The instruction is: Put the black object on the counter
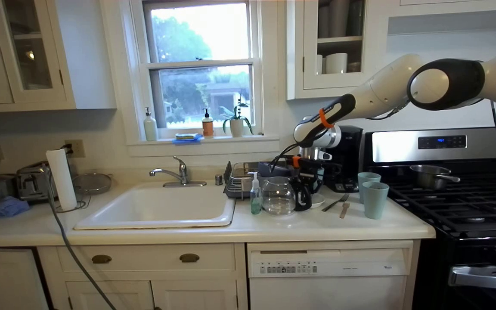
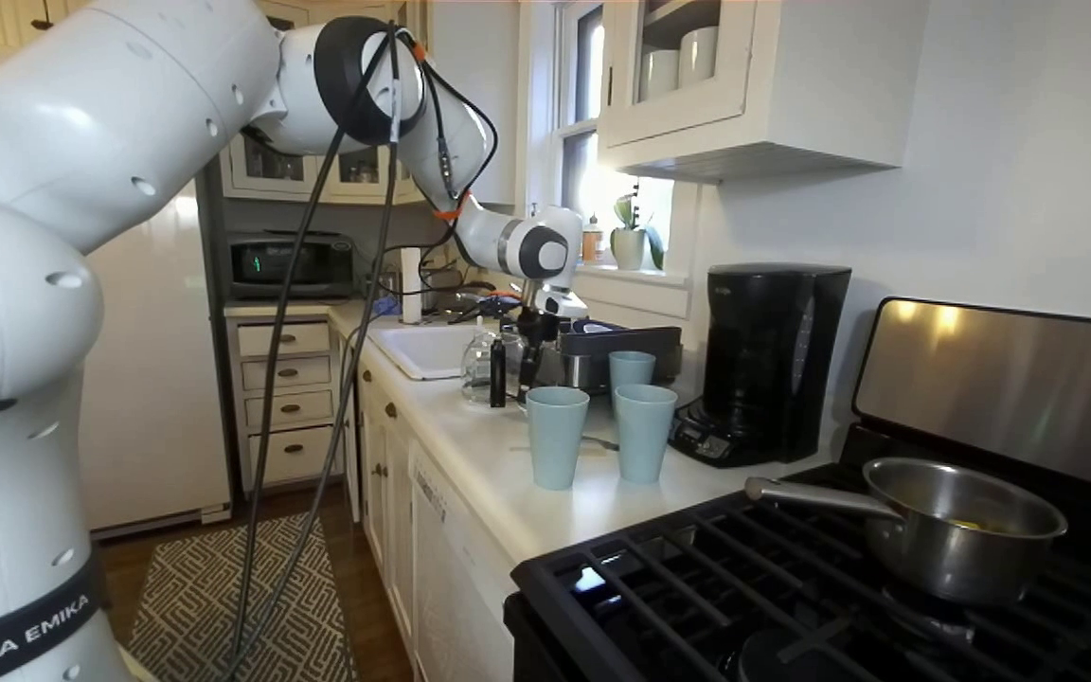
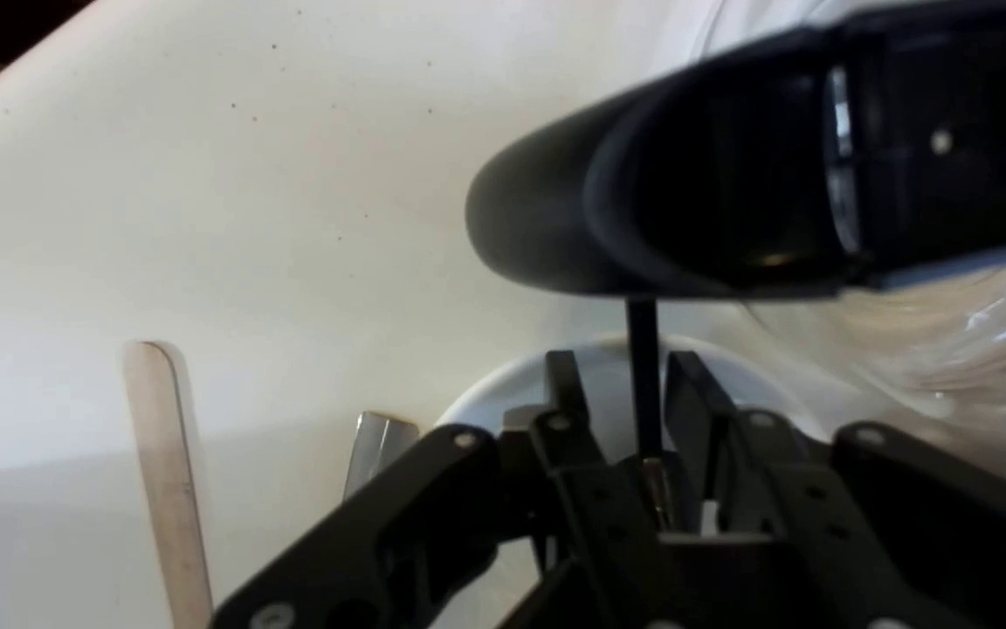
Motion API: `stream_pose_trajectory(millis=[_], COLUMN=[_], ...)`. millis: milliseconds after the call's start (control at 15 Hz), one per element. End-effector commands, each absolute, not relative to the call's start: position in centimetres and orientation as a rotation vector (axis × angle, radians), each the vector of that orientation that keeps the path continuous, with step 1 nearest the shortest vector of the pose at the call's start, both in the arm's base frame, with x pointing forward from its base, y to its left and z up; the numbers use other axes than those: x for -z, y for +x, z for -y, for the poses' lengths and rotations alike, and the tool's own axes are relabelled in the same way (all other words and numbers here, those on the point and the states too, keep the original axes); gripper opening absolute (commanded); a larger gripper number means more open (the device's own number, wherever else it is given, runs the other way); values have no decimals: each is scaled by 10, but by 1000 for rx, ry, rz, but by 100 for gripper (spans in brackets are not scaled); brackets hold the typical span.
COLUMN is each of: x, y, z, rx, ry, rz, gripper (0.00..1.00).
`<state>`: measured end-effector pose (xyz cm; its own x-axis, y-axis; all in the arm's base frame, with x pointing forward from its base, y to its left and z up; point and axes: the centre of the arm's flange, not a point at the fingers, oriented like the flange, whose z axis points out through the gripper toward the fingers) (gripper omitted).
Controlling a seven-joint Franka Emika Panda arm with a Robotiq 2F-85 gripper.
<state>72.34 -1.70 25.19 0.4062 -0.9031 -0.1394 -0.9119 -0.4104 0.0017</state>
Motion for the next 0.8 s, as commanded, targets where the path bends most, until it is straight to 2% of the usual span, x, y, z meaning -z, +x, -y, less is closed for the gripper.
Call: stream_pose_trajectory(millis=[0, 400, 533, 667, 733], x=[-247, -237, -238, -238, -237], y=[735, 737, 739, 740, 740], z=[16, 16, 17, 18, 19], rx=[-168, -136, -119, -110, -108], ry=[-2565, -2564, -2557, -2556, -2556], rz=[-1655, -1653, -1652, -1652, -1653], gripper=[25, 24, 28, 27, 22])
